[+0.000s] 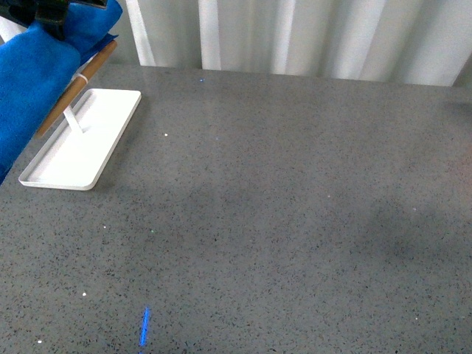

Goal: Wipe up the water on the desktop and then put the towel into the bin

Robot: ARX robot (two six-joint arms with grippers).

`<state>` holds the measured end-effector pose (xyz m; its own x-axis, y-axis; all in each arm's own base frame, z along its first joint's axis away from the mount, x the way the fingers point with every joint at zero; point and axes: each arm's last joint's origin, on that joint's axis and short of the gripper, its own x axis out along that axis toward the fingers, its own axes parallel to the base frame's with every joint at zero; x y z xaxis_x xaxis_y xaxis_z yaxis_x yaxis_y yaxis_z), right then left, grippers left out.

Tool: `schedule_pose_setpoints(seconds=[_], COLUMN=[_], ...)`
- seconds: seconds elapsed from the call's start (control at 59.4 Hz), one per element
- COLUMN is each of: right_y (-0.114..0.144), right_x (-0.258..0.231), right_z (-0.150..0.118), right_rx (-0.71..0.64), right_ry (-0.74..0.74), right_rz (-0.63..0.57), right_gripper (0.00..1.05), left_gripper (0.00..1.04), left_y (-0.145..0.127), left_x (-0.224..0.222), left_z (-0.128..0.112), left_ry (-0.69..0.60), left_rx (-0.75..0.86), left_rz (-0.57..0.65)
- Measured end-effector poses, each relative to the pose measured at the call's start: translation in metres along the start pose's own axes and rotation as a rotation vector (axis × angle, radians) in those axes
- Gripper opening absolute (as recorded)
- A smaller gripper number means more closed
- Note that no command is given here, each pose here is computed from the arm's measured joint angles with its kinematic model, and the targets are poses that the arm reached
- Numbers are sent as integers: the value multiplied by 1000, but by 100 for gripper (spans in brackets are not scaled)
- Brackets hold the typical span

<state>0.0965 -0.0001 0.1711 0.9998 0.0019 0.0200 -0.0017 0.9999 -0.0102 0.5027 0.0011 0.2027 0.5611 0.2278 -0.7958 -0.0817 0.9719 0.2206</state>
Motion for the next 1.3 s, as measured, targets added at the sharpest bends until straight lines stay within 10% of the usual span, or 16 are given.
schedule_pose_setpoints(seconds=[0.858, 1.296], right_y=[0, 0], right_x=[0, 0], right_z=[0, 0], right_rx=[0, 0], right_ry=[0, 0], right_rz=[0, 0], right_gripper=[98, 98], left_gripper=[5, 5], left_y=[36, -53], left_x=[-106, -228], left_z=[42, 41], left_ry=[-204, -570], left_rx=[2, 85], left_rz=[7, -454])
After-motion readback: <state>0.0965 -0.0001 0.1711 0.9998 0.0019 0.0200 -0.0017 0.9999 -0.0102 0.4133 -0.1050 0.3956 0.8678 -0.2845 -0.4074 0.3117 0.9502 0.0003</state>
